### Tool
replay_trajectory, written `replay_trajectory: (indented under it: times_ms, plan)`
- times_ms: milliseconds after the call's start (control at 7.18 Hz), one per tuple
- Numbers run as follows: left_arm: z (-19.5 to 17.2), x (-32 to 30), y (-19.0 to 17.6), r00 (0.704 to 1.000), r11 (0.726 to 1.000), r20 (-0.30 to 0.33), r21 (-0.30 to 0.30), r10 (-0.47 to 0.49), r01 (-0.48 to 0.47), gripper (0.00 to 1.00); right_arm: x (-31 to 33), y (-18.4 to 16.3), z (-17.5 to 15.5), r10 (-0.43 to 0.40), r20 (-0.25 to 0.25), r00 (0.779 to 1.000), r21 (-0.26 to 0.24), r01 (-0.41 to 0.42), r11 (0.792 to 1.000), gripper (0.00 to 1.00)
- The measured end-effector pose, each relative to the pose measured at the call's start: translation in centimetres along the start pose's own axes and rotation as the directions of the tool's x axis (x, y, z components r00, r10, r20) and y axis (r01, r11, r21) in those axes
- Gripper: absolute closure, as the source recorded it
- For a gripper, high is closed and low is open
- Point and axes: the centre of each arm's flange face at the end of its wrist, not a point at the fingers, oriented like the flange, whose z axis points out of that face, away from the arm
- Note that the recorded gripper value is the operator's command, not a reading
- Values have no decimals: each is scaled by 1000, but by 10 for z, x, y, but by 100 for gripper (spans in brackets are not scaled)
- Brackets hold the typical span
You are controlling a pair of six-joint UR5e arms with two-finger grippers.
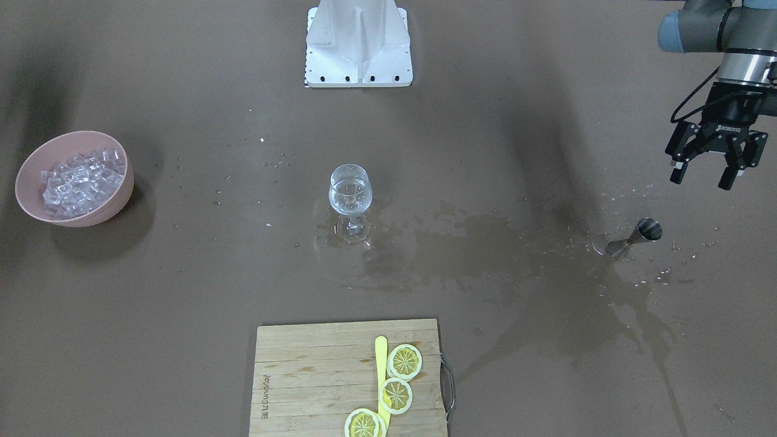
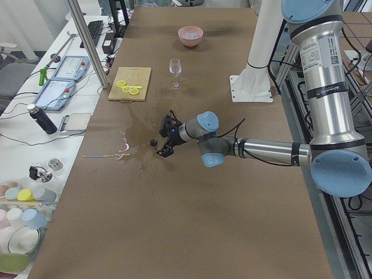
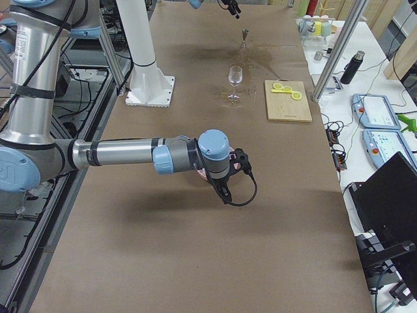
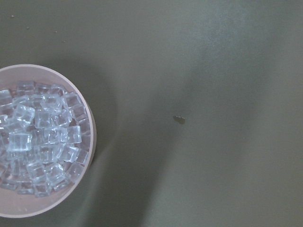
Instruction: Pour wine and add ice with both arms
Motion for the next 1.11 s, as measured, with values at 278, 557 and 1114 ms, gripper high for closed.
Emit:
replay_trajectory:
  times_ms: [278,557,1114]
  plan:
    - [12,10,16,1000,1000,16,6,19,-19,2,2,1,2,5,1,1000,-4,-5,1000,0]
    - [27,21,28,999,1000,26,13,21,-21,2,3,2,3,6,2,1000,-6,-6,1000,0]
    - [72,44,51,998,998,53,68,-14,11,2,2,0,3,2,0,1000,-4,-2,1000,0]
